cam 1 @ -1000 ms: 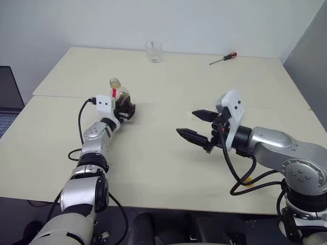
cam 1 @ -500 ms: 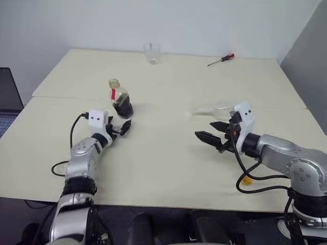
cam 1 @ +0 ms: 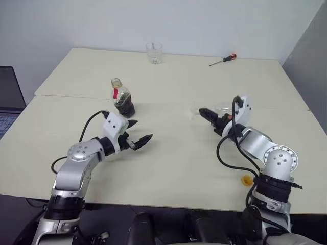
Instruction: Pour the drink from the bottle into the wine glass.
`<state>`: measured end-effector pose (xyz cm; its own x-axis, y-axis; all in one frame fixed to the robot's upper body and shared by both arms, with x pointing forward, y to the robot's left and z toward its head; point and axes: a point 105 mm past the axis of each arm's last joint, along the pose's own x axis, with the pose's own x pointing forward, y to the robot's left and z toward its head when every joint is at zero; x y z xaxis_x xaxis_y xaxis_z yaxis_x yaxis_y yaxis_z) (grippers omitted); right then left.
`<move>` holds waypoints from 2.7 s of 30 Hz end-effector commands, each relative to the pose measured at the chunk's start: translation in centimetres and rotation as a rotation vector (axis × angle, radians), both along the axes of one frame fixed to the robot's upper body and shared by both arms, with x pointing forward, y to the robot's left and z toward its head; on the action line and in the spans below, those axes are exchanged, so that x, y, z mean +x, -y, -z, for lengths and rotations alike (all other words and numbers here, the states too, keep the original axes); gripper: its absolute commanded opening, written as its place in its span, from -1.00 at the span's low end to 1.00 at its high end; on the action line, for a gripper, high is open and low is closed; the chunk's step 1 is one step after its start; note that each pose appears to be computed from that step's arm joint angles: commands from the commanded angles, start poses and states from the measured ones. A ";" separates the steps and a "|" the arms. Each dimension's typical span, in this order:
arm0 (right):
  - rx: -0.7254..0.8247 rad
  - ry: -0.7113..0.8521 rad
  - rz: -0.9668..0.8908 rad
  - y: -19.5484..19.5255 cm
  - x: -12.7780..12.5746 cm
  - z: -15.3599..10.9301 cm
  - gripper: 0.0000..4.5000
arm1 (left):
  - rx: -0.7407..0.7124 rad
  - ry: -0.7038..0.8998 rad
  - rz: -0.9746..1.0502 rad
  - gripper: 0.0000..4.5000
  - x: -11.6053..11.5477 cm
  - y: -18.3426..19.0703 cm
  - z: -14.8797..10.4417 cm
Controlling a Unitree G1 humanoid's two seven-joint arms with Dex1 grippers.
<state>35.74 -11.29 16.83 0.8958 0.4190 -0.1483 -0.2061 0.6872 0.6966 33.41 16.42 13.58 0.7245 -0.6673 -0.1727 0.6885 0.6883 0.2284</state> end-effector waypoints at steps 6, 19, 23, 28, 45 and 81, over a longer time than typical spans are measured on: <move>0.220 -0.155 0.176 -0.2 1.9 0.5 1.00 | 0.098 0.106 0.112 0.98 0.2 1.5 -2.5; 0.330 -0.186 0.243 -1.3 5.0 1.0 1.00 | -0.014 0.203 0.072 0.98 1.1 3.8 -2.5; 0.342 -0.202 0.264 -1.4 6.0 1.5 1.00 | -0.038 0.202 0.078 0.98 0.9 4.4 -2.3; 0.347 -0.211 0.265 -2.0 6.9 1.9 1.00 | -0.041 0.203 0.079 0.98 0.8 4.5 -2.3; 0.162 -0.149 0.373 -1.5 8.3 2.7 -0.76 | -0.013 0.202 0.048 1.00 0.6 3.9 -2.4; -0.635 0.711 -0.109 -9.7 5.3 5.4 -0.94 | -0.202 0.059 0.004 1.00 -1.4 -1.0 -4.8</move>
